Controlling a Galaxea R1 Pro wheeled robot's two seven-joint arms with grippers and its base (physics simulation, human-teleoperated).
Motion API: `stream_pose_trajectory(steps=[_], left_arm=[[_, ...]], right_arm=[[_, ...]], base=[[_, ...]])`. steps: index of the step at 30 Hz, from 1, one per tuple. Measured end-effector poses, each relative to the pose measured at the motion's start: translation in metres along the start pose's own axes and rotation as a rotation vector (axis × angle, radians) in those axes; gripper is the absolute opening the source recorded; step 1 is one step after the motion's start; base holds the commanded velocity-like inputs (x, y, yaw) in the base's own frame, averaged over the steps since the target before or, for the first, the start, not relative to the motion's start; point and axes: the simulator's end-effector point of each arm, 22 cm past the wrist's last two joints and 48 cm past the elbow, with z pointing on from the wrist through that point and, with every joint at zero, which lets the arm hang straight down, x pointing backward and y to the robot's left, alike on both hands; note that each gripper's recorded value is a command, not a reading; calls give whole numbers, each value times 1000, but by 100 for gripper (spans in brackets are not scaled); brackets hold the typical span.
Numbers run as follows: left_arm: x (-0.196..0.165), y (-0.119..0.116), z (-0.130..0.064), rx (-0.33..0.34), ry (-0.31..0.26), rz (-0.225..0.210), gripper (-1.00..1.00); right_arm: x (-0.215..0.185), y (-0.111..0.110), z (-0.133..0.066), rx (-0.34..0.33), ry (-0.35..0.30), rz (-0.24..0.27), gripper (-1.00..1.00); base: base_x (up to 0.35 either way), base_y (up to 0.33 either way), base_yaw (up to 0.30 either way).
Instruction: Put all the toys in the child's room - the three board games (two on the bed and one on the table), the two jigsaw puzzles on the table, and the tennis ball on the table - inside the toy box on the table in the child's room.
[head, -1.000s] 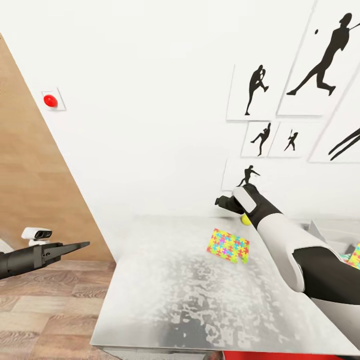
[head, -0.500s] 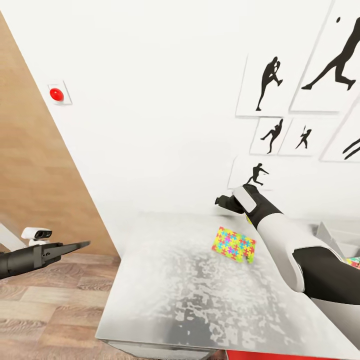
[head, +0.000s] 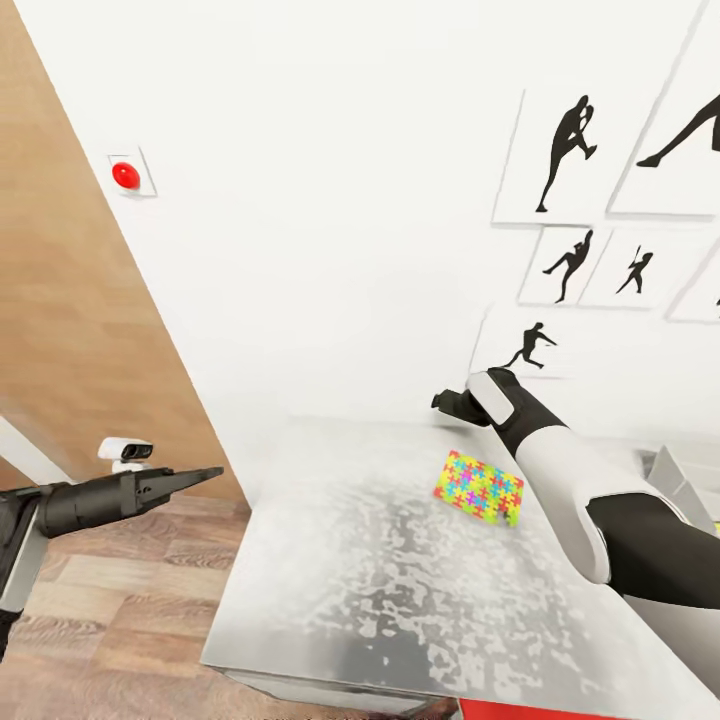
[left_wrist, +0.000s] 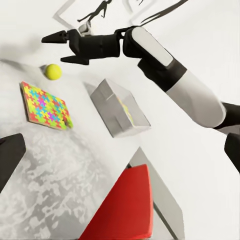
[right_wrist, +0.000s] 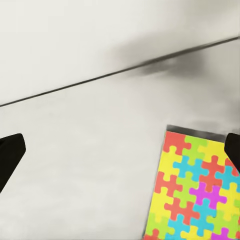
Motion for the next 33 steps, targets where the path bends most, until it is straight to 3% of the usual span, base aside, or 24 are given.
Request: stream_pose_trajectory(steps=[4,8,10,18,23,33], left_arm=[[-14,7,54,-17,46,45,100],[-39,6,100,-13,45,83,100],[-50,9,120,-23,35,87,100],[-76,30,171,-93,18,59,100],[-75,40,182,-122,26,49,100],[-74,44,185,-134,32,51,100]], right_arm=[[-3,0,1,-1,-6,-1,100],[-10,-7,2,5,-19,5,100],[-12,-12,3,9,-21,9,100],[-10,-27,10,28,-6,18,100],[-8,-47,13,50,20,23,100],[2,-57,14,54,75,27,100]], base=[[0,0,91],[0,0,91],[0,0,91],[0,0,90],[0,0,56],[0,0,-109]])
